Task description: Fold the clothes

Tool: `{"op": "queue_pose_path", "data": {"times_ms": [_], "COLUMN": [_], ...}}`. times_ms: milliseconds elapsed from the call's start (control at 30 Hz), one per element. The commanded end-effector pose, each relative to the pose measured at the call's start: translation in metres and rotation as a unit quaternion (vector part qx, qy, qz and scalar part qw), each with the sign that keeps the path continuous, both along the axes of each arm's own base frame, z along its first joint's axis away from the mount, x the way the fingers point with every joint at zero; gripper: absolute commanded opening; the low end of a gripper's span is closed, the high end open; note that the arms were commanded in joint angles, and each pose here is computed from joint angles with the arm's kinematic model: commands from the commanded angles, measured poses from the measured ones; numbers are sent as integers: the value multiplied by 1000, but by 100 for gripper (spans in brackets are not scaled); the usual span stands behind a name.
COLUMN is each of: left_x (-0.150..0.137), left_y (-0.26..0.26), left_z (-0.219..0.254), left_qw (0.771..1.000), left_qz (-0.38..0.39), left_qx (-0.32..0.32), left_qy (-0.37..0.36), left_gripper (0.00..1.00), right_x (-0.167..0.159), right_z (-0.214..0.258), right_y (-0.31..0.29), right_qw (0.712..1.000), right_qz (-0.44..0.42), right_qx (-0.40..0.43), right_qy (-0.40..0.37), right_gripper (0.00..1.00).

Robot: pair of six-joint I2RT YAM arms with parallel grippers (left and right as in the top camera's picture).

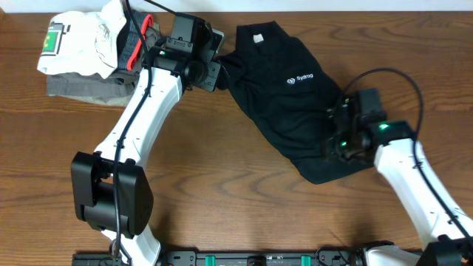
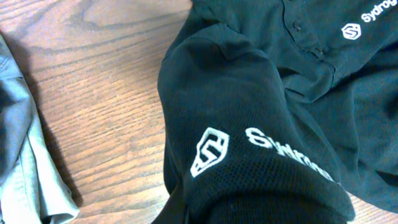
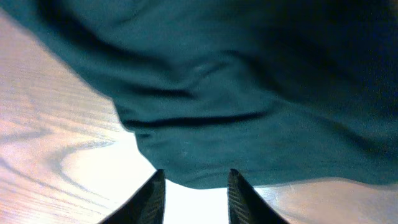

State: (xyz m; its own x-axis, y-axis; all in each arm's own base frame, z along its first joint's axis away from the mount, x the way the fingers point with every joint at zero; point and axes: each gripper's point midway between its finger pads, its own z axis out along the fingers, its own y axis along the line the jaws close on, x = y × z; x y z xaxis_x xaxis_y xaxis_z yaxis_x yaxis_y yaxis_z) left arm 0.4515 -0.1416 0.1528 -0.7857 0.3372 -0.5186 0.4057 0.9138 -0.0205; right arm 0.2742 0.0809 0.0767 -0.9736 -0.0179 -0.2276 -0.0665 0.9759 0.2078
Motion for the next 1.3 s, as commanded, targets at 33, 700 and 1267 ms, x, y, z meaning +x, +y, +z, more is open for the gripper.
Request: {"op": "queue_pose_path", "data": {"times_ms": [33, 700, 1267], "left_x": [3, -2, -1], "left_y": [3, 37, 54], "left_z": [12, 4, 2], "left_qw": [1000, 998, 995], "left_qz": [7, 45, 69], "left_qx": [-1, 37, 73], "left_qy": [-15, 8, 7], "left_gripper": [6, 6, 6], "right_x": [-10, 32, 141], "right_z": [-30, -107, -21], "right_y": [17, -31, -137], "right_qw": [999, 994, 977], "right_qz": [27, -102, -178], "right_qx": [6, 8, -1], "right_qy": [19, 49, -120], "right_gripper": [1, 1, 1]}}
